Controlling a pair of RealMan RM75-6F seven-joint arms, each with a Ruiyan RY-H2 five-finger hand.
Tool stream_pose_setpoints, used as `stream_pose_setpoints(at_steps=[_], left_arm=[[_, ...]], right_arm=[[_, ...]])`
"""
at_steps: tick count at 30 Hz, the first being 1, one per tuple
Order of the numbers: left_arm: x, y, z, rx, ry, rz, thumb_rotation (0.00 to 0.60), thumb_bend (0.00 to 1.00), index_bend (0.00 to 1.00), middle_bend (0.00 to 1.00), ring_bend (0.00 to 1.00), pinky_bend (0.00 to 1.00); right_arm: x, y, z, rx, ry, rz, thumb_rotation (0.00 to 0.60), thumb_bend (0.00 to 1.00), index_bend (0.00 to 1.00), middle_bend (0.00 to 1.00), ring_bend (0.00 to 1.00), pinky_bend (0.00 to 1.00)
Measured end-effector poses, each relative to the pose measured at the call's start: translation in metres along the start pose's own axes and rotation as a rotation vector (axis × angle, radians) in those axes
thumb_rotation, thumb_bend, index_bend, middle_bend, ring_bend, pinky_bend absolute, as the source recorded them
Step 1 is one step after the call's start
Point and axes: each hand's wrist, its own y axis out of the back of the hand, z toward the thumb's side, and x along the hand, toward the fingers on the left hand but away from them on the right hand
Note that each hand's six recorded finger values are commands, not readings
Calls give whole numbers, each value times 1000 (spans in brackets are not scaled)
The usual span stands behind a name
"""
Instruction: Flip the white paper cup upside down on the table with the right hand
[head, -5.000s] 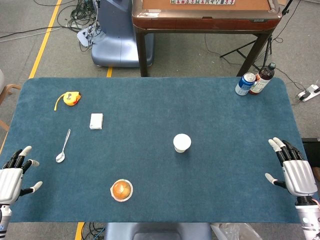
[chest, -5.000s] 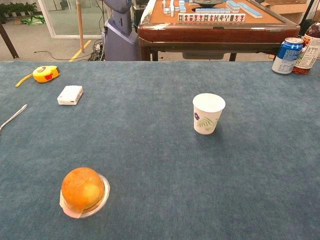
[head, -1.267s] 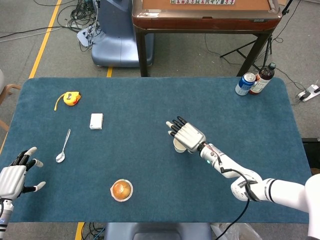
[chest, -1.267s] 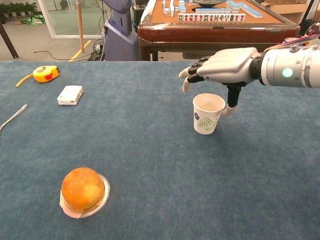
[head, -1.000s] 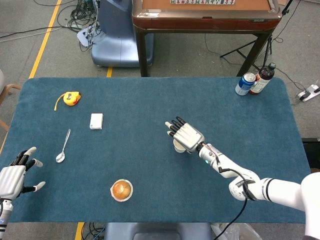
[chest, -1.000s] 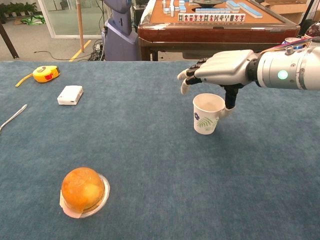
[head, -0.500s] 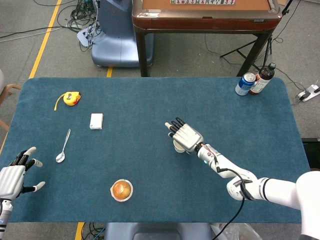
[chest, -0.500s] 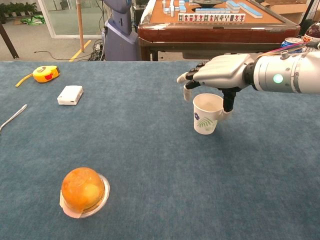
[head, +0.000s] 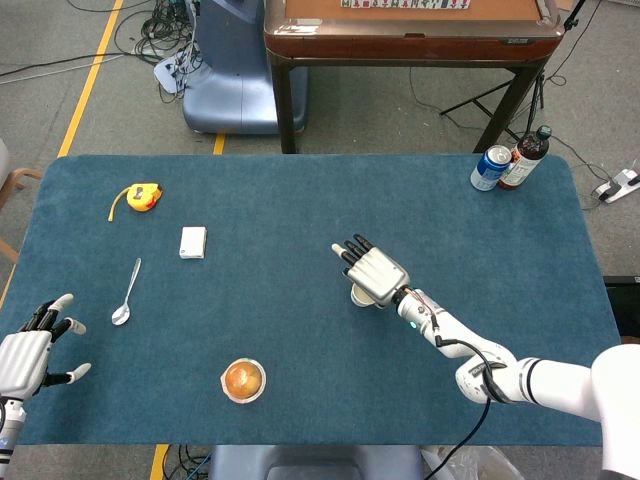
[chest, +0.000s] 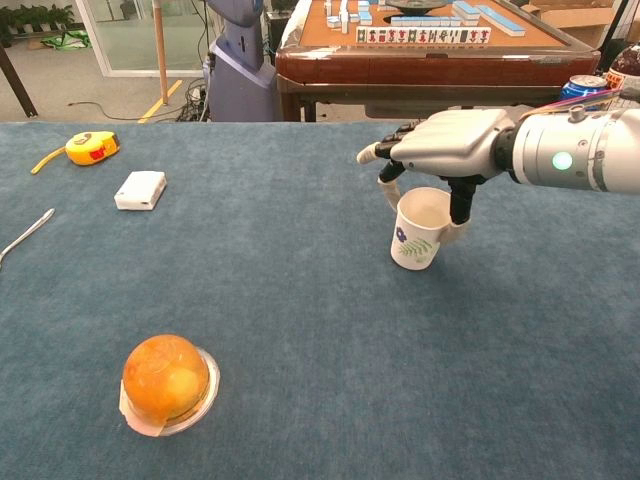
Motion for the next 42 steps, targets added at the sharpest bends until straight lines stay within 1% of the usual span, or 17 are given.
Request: stream_pose_setpoints(at_steps=[5,8,14,19,23,27,32,36,42], left_arm=[[0,-1,1,4,-4,-3,600,96,417,90,82,278],[-1,-1,2,6,-9,-3,600,96,417,90,82,278],[-2,-3,7,13,-23,-5,600,96,417,91,82,278],[-3,-4,11,21,-34,-7,600,96,417,91,82,278],[-3,-5,13,27,-39,-10,600,96,417,91,83,278],[-3,-7,14,33,-42,-11,600,96,417,91,82,278],[-2,-8,15,37,-42,-15,600,96,417,91,82,278],[-2,-9,15,37,-40,-17,600,96,417,91,82,278],[-2,-8,15,34,-42,-14,600,96,417,91,82,278]], right_arm=[[10,3,-4,-45,-12,-14,600,0,457,23,0,0],[19,4,-10,-101,-30,-31,600,0,457,32,0,0],[41,-3,-26,-269,-76,-61,600,0,457,36,0,0],[56,-18,-42,-448,-120,-91,600,0,457,37,0,0],[66,-35,-55,-604,-149,-118,600,0,457,46,0,0],[73,-54,-72,-703,-181,-151,600,0,457,50,0,0],[76,-77,-78,-768,-195,-179,600,0,457,51,0,0],[74,-90,-75,-782,-190,-186,600,0,457,52,0,0],[72,-103,-72,-785,-192,-184,600,0,457,52,0,0]])
